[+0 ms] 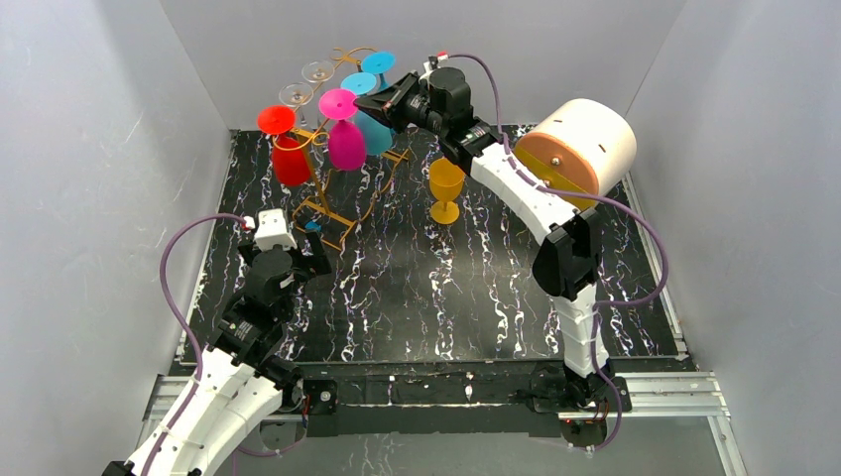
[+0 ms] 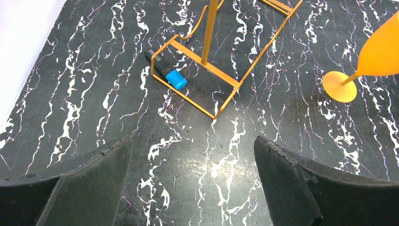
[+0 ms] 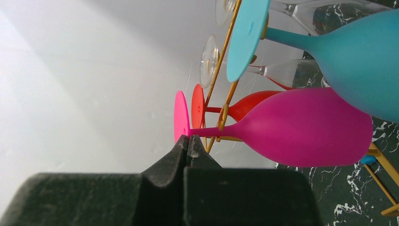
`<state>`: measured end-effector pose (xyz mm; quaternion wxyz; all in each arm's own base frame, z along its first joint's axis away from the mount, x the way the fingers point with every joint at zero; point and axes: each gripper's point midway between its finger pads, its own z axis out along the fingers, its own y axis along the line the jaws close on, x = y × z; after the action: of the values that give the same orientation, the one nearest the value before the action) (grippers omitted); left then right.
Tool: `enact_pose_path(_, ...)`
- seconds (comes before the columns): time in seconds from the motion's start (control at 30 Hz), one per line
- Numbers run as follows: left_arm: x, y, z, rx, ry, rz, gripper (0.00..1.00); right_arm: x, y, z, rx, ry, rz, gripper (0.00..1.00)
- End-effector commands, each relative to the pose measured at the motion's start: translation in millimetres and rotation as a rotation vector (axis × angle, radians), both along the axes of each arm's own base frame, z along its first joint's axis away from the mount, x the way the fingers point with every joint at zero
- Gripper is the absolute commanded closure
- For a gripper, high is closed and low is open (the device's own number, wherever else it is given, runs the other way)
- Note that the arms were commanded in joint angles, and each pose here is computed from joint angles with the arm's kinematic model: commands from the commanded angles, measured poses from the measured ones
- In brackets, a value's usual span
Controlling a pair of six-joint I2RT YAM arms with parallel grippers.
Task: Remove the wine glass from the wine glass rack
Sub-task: Pick up the wine glass from the wine rack.
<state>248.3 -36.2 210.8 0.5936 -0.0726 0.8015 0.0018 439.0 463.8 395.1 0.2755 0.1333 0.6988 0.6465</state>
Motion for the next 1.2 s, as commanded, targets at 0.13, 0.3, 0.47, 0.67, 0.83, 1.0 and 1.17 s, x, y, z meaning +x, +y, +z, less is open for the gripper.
enact_pose_path(0.13, 3, 4, 8, 0.015, -0.015, 0.018, 0.02, -15, -21, 54, 0.064, -0.089, -0.049, 0.99)
enact_pose_path(0.3, 2, 3, 7, 0.014, -0.014, 0.012, 0.02, -17, -23, 52, 0.074, -0.082, -0.046, 0.99)
enact_pose_path(0.47, 2, 4, 7, 0.016, -0.014, 0.015, 0.02, -17, -25, 48, 0.087, -0.084, -0.064, 0.99)
enact_pose_path(0.67, 3, 5, 6, 0.021, -0.007, 0.022, 0.02, -16, -29, 47, 0.115, -0.078, -0.083, 0.99)
enact_pose_path(0.83, 3, 5, 4, 0.023, -0.003, 0.022, 0.02, -20, -30, 48, 0.131, -0.07, -0.076, 0.99)
enact_pose_path(1.0, 3, 4, 5, 0.013, -0.006, 0.021, 0.02, -24, -36, 51, 0.151, -0.077, -0.085, 0.99)
enact_pose_path(1.17, 1, 6, 7, 0.011, -0.021, 0.027, 0.02, -31, -41, 53, 0.146, -0.105, -0.086, 0.99)
